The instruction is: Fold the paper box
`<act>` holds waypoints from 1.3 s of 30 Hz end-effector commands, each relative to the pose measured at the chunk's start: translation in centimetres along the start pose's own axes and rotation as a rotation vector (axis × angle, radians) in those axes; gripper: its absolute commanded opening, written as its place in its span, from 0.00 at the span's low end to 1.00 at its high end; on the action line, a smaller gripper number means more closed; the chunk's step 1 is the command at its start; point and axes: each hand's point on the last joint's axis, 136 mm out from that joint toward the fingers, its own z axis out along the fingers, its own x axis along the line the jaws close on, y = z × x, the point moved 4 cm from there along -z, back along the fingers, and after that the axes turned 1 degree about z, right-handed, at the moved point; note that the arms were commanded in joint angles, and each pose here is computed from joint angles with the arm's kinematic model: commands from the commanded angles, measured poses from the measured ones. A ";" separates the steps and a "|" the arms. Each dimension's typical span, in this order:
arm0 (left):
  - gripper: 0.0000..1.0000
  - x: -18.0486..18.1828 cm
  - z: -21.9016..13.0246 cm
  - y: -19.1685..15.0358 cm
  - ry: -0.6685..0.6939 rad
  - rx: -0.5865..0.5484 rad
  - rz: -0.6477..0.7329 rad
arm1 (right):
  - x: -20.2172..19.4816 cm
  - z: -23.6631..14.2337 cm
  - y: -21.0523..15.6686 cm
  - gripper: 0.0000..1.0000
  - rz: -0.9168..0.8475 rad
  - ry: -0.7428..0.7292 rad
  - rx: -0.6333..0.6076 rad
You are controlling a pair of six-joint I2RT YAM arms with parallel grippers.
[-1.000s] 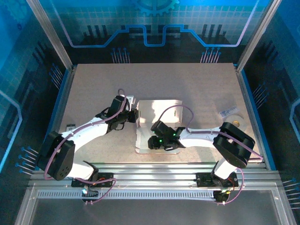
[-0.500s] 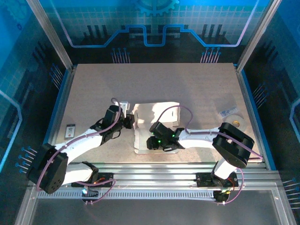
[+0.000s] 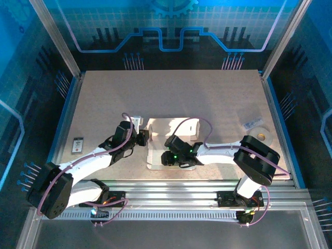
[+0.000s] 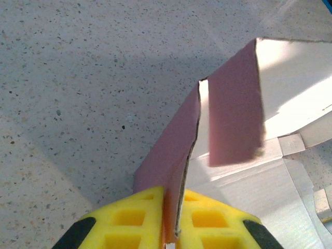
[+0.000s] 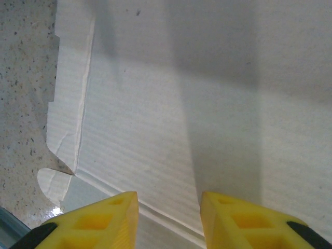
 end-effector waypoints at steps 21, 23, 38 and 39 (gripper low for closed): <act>0.12 -0.3 0.6 -1.3 -0.036 0.047 -0.026 | 0.7 0.9 -0.8 0.38 -0.031 -0.005 0.030; 0.13 -0.3 0.7 -1.7 -0.046 0.048 -0.028 | 0.9 0.9 -0.8 0.38 -0.037 -0.002 0.034; 0.13 0.0 0.5 -2.1 -0.034 0.048 -0.019 | 1.5 -0.1 -0.2 0.39 -0.077 0.003 0.013; 0.13 0.1 0.5 -2.1 -0.032 0.047 -0.020 | 1.7 -0.3 0.0 0.39 -0.088 0.011 0.011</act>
